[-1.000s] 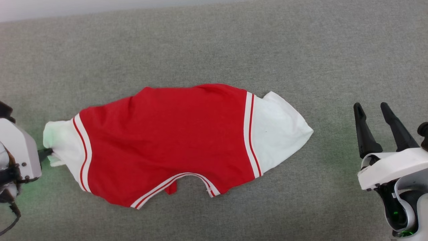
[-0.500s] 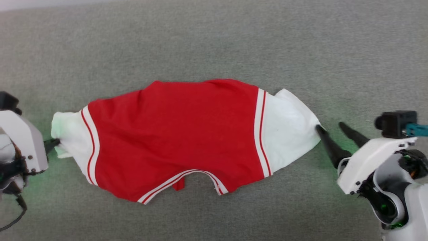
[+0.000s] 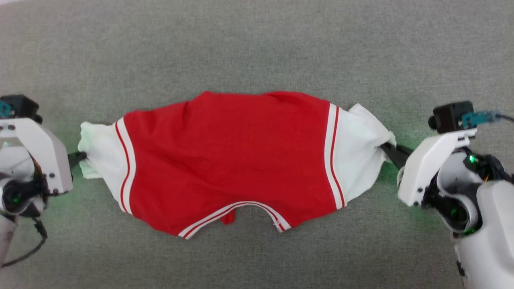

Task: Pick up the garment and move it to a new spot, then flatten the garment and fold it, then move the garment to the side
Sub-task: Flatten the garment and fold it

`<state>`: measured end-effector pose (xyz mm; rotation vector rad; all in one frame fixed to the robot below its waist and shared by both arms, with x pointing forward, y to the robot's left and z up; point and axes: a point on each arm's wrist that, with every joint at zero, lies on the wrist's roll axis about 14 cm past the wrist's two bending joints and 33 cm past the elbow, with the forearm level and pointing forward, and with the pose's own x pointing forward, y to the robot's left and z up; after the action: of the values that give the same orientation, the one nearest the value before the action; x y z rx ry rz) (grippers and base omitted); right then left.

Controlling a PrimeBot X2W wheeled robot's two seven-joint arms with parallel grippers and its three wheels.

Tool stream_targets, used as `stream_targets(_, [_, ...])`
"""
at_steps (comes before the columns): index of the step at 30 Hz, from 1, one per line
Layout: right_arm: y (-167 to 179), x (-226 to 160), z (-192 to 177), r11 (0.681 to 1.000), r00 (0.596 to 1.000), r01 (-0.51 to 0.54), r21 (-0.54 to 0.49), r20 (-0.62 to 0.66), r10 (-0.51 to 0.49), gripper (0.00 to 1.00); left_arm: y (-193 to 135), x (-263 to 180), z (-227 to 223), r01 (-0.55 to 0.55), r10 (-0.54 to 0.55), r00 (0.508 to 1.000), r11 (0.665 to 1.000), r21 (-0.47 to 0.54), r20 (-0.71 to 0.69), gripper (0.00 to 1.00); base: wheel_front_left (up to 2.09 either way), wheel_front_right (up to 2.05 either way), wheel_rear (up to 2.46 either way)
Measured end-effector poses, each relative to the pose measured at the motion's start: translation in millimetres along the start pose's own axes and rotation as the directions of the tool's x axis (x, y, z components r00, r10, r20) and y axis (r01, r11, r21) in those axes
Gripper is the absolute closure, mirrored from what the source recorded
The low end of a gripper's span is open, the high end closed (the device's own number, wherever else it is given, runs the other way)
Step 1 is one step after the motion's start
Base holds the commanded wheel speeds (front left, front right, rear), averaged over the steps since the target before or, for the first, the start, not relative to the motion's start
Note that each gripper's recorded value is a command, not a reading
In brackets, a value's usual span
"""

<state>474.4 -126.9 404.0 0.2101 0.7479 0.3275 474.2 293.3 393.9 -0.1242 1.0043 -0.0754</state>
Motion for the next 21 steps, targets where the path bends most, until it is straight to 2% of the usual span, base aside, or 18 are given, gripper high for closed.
stream_targets(6, [9, -14, 56, 1.0, 0.994, -0.026, -0.017, 0.109, 0.027, 1.0, -9, -28, 43, 0.015, -0.019, 0.994, 0.999, 0.039, 0.11, 1.0, 0.0, 0.0, 0.0])
stream_targets(12, [23, -47, 125, 0.998, 0.961, -0.056, -0.03, 0.268, 0.062, 1.0, -20, -79, 94, 0.013, -0.037, 0.97, 0.995, 0.101, 0.239, 1.0, 0.0, 0.0, 0.0])
stream_targets(17, [44, -84, 180, 0.993, 0.91, -0.111, -0.029, 0.399, 0.114, 1.0, -34, -129, 132, 0.016, -0.064, 0.932, 0.991, 0.136, 0.357, 1.0, 0.0, 0.0, 0.0])
stream_targets(21, [64, -120, 223, 0.988, 0.848, -0.146, -0.053, 0.508, 0.152, 1.0, -43, -181, 167, -0.01, -0.073, 0.874, 0.986, 0.169, 0.48, 1.0, 0.0, 0.0, 0.0])
